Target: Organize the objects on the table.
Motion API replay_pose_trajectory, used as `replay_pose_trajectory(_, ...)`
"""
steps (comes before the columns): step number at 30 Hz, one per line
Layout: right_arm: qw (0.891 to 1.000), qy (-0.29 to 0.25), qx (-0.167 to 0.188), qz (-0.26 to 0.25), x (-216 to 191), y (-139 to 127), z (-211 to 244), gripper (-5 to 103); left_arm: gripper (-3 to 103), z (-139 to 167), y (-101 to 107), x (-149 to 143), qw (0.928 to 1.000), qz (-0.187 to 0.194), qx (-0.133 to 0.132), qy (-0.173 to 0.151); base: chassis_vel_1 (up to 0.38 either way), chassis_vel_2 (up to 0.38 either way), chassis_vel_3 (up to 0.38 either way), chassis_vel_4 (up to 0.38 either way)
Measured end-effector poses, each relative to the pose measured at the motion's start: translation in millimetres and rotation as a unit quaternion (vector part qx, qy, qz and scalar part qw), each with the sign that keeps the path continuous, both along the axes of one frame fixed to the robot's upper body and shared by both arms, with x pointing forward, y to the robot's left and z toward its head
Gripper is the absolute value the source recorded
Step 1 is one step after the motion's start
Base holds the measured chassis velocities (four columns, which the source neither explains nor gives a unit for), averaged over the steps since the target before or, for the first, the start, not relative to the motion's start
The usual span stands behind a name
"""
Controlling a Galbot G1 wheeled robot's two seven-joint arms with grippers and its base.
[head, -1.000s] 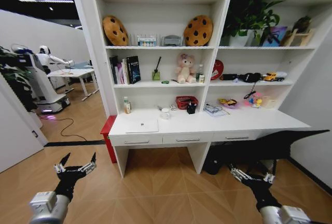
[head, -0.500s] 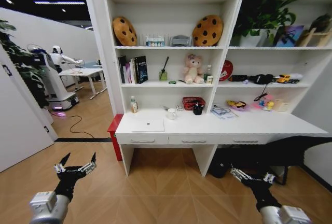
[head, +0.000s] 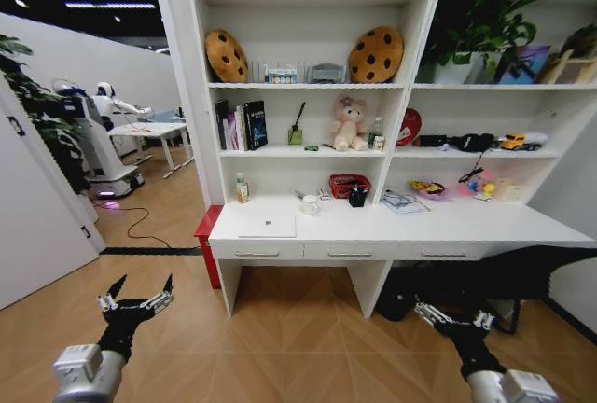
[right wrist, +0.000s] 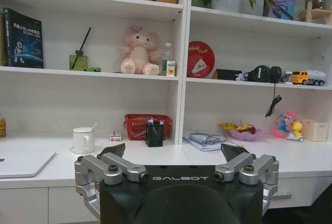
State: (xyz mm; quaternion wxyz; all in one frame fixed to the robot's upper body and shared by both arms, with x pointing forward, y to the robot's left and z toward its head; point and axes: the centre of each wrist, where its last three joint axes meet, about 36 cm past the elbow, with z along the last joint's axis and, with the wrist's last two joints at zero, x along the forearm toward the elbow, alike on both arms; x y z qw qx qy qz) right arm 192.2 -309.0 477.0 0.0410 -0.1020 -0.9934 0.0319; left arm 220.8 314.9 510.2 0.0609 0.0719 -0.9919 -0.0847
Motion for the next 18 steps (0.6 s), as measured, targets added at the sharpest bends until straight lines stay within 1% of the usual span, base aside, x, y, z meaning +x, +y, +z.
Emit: replay_pose_trajectory(18,1.0,0.0,0.0,0.0,0.0,0.0,0.0,100,100,0.0,0.0,0.0,1.0,0.0,0.0,0.0,0.0,0.0,0.0,0.0)
